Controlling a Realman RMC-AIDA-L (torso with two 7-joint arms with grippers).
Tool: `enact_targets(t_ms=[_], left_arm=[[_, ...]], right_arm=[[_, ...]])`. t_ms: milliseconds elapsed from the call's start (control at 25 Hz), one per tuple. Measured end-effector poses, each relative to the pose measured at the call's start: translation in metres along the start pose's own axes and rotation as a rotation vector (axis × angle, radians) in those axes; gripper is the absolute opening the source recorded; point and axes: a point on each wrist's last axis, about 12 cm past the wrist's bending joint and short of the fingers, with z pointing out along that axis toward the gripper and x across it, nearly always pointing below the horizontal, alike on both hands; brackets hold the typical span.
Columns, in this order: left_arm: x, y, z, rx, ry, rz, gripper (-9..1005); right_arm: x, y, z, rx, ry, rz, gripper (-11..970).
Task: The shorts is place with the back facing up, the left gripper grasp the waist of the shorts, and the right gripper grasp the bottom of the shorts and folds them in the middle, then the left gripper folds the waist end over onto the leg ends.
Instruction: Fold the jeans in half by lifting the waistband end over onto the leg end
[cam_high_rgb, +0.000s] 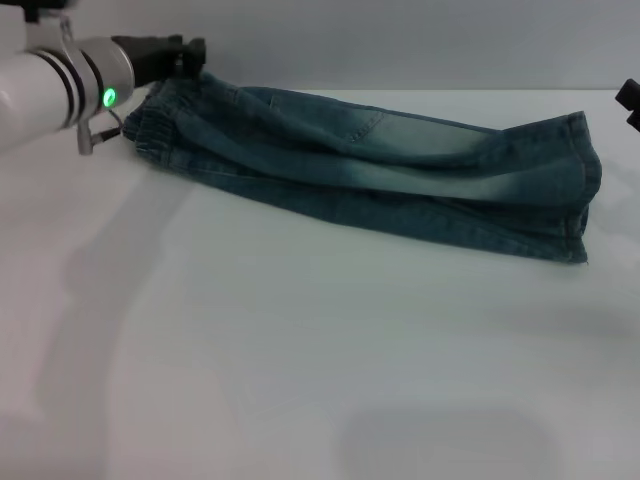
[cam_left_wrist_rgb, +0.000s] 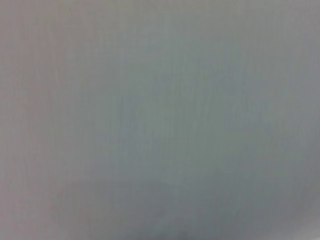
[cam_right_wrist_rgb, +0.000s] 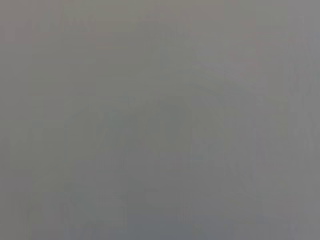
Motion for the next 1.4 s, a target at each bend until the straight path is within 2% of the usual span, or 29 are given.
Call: enact_targets(t_ms=[160, 360, 520, 560, 640, 800, 1120, 1400], left_arm=[[-0.008, 0.005, -0.007, 0.088, -0.016, -0.153, 290], [-0.012, 0.017, -0.020, 0.228, -0.057, -0.415, 363], [-0.006, 0.022, -0.025, 0.265, -0.052, -0.520, 465], [0.003, 0.024, -0.024, 0.251, -0.029, -0.554, 495], [0.003, 0.024, -0.024, 0.251, -0.029, -0.554, 553], [0.022, 0.036, -0.020, 0.162, -0.001, -0.557, 663], [0.042, 0.045, -0.016, 0.017, 0.002, -0.522, 664], [0.053, 0.042, -0.008, -0.080, 0.027, -0.435, 664]], right_arm=[[0.000, 0.001, 0.001, -0.002, -0.001, -0.019, 652], [0.000, 0.001, 0.001, -0.004, -0.003, -0.030, 652], [0.001, 0.002, 0.001, -0.010, -0.005, -0.071, 652], [0.002, 0.003, 0.001, -0.011, -0.004, -0.075, 652], [0.004, 0.004, 0.001, -0.013, 0.000, -0.078, 651], [0.005, 0.005, 0.000, -0.023, -0.003, -0.090, 651], [0.004, 0.010, -0.003, -0.059, -0.024, -0.094, 651], [0.006, 0.015, -0.006, -0.087, -0.032, -0.083, 652]])
